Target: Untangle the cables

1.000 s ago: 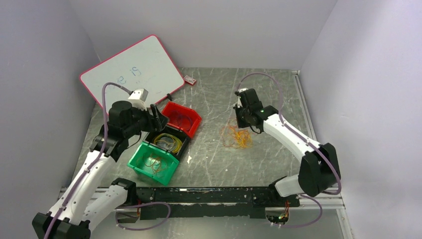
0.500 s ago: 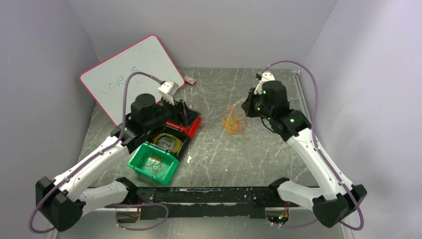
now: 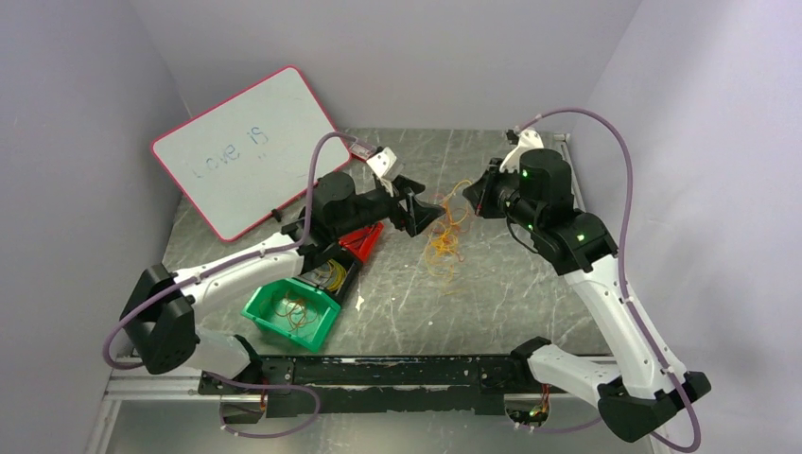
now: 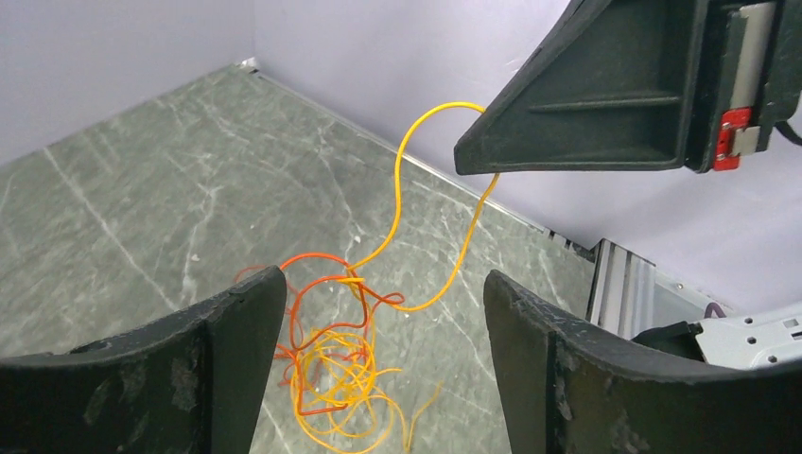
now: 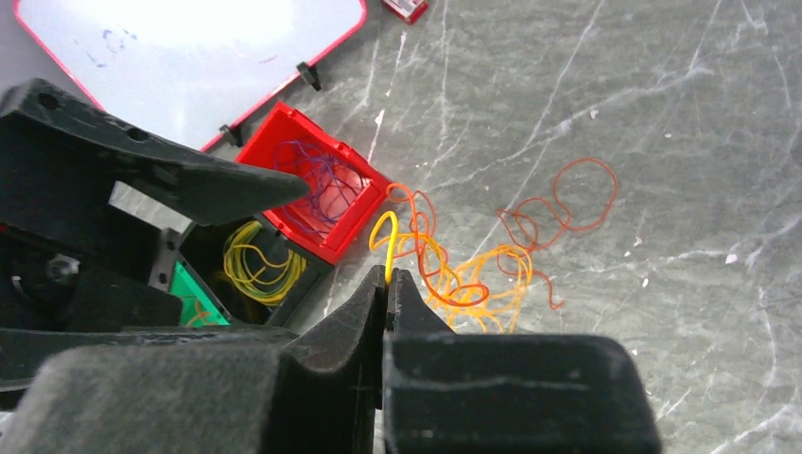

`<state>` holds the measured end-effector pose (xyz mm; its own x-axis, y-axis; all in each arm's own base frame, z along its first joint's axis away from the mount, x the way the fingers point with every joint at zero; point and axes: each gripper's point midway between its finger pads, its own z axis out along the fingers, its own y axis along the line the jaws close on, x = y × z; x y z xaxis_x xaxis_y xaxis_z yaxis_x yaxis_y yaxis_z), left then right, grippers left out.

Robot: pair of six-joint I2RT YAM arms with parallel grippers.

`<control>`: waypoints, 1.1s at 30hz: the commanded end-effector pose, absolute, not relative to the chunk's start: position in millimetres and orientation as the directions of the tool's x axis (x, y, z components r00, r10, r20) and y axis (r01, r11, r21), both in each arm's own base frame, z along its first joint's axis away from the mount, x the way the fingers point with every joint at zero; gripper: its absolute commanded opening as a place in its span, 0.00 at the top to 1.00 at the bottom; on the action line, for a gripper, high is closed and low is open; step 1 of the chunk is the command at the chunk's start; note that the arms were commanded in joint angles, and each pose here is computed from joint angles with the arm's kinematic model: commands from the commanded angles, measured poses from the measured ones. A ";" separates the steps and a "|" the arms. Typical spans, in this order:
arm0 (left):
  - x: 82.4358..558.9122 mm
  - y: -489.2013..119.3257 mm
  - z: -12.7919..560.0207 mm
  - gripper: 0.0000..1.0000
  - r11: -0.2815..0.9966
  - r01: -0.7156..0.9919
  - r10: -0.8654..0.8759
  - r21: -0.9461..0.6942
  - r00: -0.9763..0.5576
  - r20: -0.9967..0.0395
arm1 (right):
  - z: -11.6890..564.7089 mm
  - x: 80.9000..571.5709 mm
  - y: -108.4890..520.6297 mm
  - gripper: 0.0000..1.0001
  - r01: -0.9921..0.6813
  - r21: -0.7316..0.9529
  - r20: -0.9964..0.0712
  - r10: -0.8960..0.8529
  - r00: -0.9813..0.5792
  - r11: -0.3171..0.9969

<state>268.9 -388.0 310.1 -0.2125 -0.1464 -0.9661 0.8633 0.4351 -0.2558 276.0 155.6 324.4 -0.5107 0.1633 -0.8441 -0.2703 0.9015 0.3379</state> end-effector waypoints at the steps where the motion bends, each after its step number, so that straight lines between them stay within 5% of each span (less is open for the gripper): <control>1: 257.4 -402.5 358.4 0.19 0.340 0.925 -0.263 -0.171 -0.081 -0.961 | 344.7 266.7 157.6 1.00 -0.295 0.376 -0.845 0.194 -0.499 0.879; 19: 252.4 -456.0 337.6 0.23 0.225 0.964 -0.229 -0.143 -0.090 -0.969 | 375.5 256.1 178.4 1.00 -0.379 0.474 -0.827 0.254 -0.501 0.795; 33: 231.6 -471.2 246.7 0.70 0.156 0.923 -0.138 -0.353 -0.333 -0.933 | 438.5 245.5 163.0 1.00 -0.429 0.475 -0.876 0.366 -0.314 0.768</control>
